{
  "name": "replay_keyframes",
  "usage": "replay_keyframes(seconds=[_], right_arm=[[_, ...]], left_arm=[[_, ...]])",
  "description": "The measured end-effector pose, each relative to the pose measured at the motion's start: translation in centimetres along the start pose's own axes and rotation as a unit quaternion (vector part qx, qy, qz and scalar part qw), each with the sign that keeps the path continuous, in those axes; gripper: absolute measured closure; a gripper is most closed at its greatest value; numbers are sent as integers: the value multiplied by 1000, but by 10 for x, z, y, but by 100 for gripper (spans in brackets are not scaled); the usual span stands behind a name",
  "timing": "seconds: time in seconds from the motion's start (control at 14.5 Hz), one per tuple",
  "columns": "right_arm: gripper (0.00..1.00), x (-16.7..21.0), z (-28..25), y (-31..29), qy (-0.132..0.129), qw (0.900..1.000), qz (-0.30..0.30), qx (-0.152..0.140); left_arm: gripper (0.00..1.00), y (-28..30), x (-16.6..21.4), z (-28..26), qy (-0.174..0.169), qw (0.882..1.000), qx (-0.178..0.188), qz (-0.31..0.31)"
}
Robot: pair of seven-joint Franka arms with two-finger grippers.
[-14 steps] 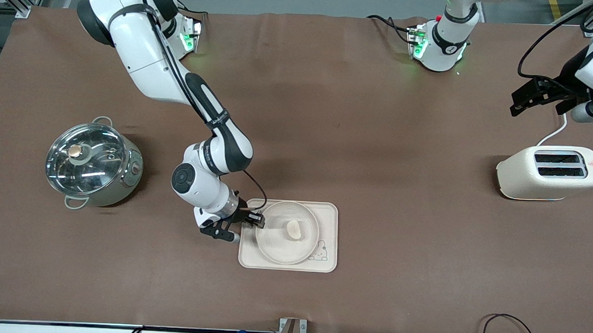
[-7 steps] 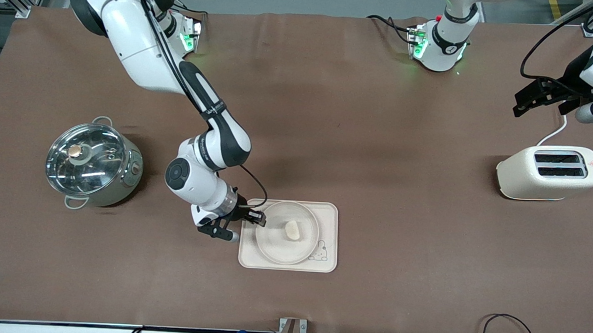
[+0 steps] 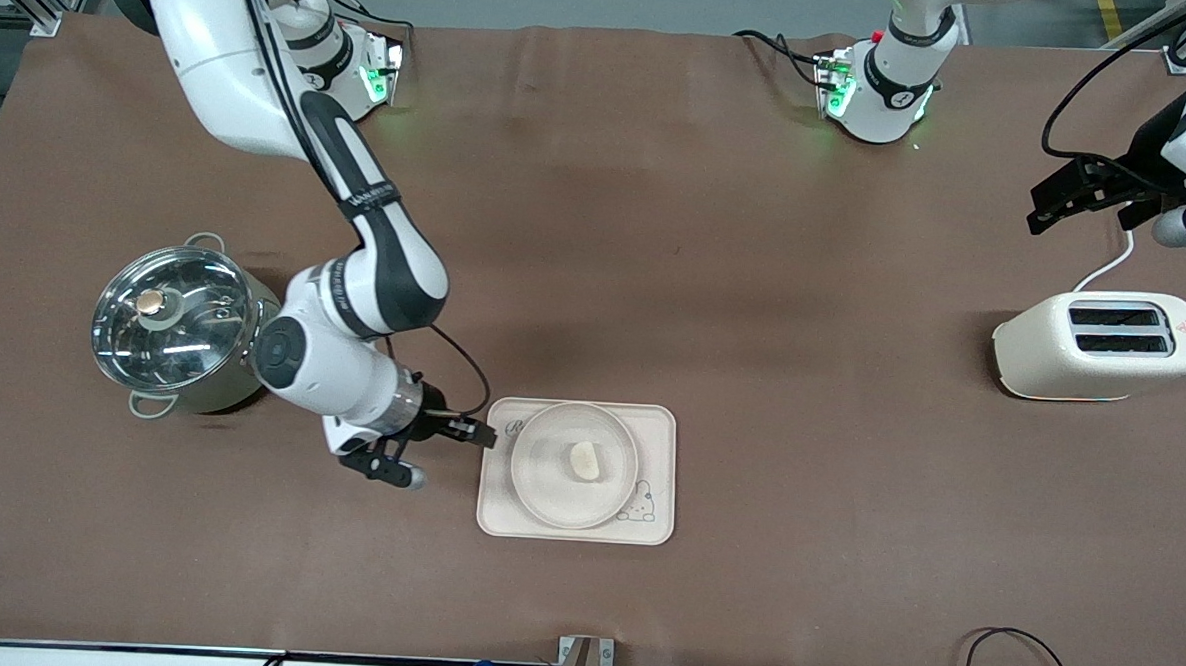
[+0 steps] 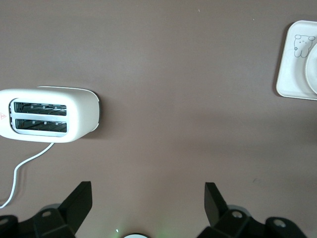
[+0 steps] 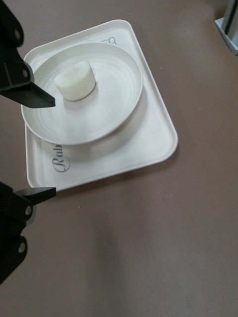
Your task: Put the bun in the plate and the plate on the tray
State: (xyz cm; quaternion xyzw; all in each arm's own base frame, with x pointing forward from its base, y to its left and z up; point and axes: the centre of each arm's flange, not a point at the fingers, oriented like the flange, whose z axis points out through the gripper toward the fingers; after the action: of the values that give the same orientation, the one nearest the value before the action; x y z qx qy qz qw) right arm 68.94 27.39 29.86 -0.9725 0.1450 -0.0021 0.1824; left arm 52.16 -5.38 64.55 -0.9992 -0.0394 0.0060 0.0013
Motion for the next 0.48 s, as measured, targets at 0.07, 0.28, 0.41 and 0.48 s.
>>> replay_keyframes(seconds=[0.07,0.28,0.41,0.48], right_arm=[[24,6,-17,6,11,1000,-4,-12],[0,15,-69,16,30,998,-24,-54],[0,17,-113,25,35,997,-23,-71],[0,19,-142,32,42,996,-20,-78]], left_arm=[[0,0,0,0,0,1000,0,0],[0,0,0,0,0,1000,0,0],[0,0,0,0,0,1000,0,0],[0,0,0,1,0,1000,0,0]])
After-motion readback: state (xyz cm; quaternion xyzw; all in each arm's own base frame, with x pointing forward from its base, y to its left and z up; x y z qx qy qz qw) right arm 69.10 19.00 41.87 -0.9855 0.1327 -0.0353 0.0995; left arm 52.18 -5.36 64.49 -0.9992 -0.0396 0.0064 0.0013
